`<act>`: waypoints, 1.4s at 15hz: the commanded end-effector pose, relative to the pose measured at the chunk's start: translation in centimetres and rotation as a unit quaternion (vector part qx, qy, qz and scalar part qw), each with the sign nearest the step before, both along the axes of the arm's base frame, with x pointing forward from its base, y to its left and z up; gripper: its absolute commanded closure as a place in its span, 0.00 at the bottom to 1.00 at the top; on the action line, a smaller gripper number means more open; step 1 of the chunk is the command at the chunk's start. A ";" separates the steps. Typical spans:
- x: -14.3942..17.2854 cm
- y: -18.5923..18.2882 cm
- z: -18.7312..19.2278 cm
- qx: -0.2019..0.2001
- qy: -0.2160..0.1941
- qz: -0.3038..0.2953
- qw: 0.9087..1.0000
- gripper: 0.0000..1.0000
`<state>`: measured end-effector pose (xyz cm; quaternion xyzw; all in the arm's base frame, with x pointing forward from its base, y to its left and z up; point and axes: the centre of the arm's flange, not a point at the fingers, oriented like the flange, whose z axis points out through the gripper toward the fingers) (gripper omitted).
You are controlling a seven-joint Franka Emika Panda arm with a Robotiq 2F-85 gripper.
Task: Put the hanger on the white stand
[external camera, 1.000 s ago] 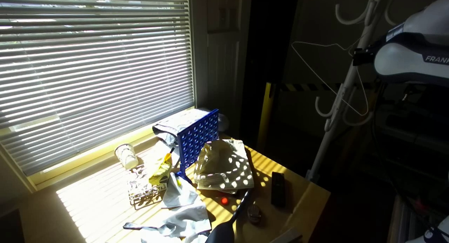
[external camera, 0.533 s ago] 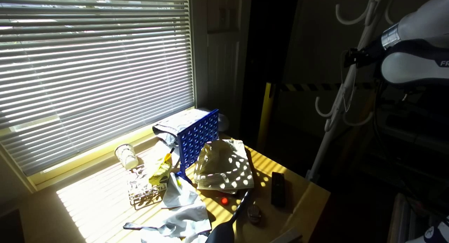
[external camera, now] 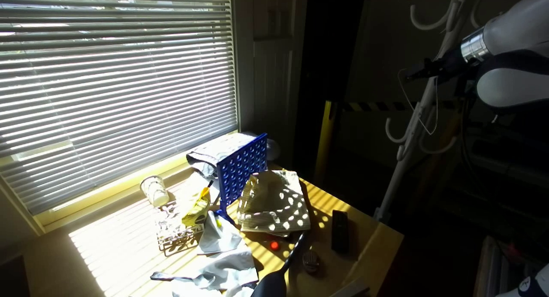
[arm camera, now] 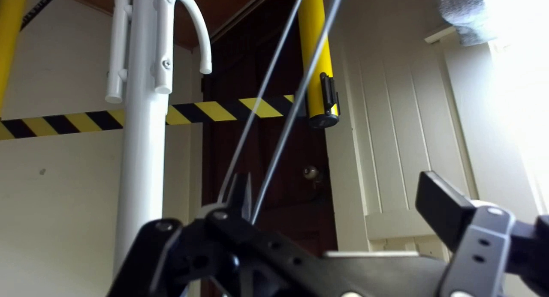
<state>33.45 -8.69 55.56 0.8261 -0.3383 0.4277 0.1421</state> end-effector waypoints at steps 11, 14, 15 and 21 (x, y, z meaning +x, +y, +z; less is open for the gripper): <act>-1.0 -0.5 0.5 0.019 0.028 -0.012 0.999 0.00; -1.7 -0.8 0.8 0.030 0.028 -0.024 0.999 0.00; -1.8 -0.8 0.9 0.034 0.030 -0.032 0.998 0.00; -2.6 -0.8 1.2 0.059 0.048 -0.063 0.995 0.00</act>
